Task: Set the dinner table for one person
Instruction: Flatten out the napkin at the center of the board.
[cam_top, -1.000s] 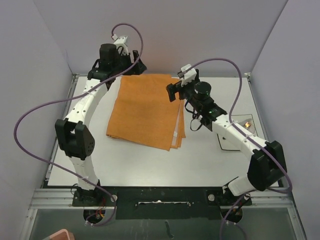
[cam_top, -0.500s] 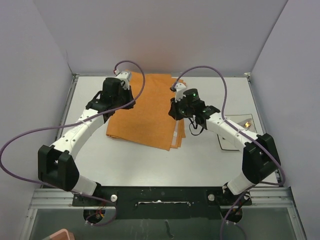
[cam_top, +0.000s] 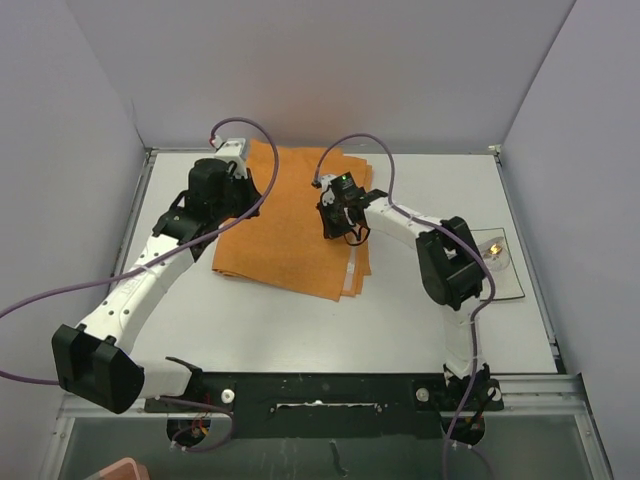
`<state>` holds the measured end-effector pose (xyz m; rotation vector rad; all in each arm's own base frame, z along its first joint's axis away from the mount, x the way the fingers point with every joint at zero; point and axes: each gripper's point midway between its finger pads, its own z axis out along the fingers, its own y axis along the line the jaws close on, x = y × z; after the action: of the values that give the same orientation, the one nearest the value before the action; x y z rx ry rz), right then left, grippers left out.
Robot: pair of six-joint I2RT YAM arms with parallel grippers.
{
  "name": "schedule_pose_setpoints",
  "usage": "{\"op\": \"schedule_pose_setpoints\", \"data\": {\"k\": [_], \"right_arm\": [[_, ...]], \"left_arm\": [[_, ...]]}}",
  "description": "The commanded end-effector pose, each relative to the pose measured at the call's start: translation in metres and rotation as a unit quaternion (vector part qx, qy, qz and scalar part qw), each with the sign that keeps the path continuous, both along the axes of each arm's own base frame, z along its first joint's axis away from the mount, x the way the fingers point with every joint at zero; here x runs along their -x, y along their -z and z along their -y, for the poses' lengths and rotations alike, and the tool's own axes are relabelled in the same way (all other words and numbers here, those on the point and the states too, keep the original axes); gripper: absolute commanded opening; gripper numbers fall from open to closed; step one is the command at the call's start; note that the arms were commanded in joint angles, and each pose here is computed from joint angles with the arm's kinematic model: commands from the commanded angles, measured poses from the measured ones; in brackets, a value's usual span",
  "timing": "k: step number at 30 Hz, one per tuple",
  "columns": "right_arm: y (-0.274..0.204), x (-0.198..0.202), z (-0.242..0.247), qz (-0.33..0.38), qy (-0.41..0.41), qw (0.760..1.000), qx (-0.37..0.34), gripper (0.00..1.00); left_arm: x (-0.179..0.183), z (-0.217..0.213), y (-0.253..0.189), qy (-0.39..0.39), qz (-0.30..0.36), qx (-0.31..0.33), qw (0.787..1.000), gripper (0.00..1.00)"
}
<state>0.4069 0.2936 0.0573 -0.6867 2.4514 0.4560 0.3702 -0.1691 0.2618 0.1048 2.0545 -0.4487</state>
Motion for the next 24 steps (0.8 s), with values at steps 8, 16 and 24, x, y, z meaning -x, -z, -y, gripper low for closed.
{"op": "schedule_pose_setpoints", "data": {"k": [8,16,24], "right_arm": [[0.052,0.045,-0.002,-0.088,-0.009,0.993,0.083,0.00],[0.050,0.139,-0.033,-0.127,-0.035,0.989,0.069,0.00],[0.006,0.180,-0.119,-0.076,-0.083,0.994,0.008,0.00]], "left_arm": [[-0.004,-0.009,-0.067,-0.025,0.077,0.003,0.997,0.00],[-0.007,-0.012,-0.070,-0.036,0.080,0.003,0.996,0.00],[-0.004,-0.019,-0.077,-0.053,0.087,0.007,0.995,0.00]]}}
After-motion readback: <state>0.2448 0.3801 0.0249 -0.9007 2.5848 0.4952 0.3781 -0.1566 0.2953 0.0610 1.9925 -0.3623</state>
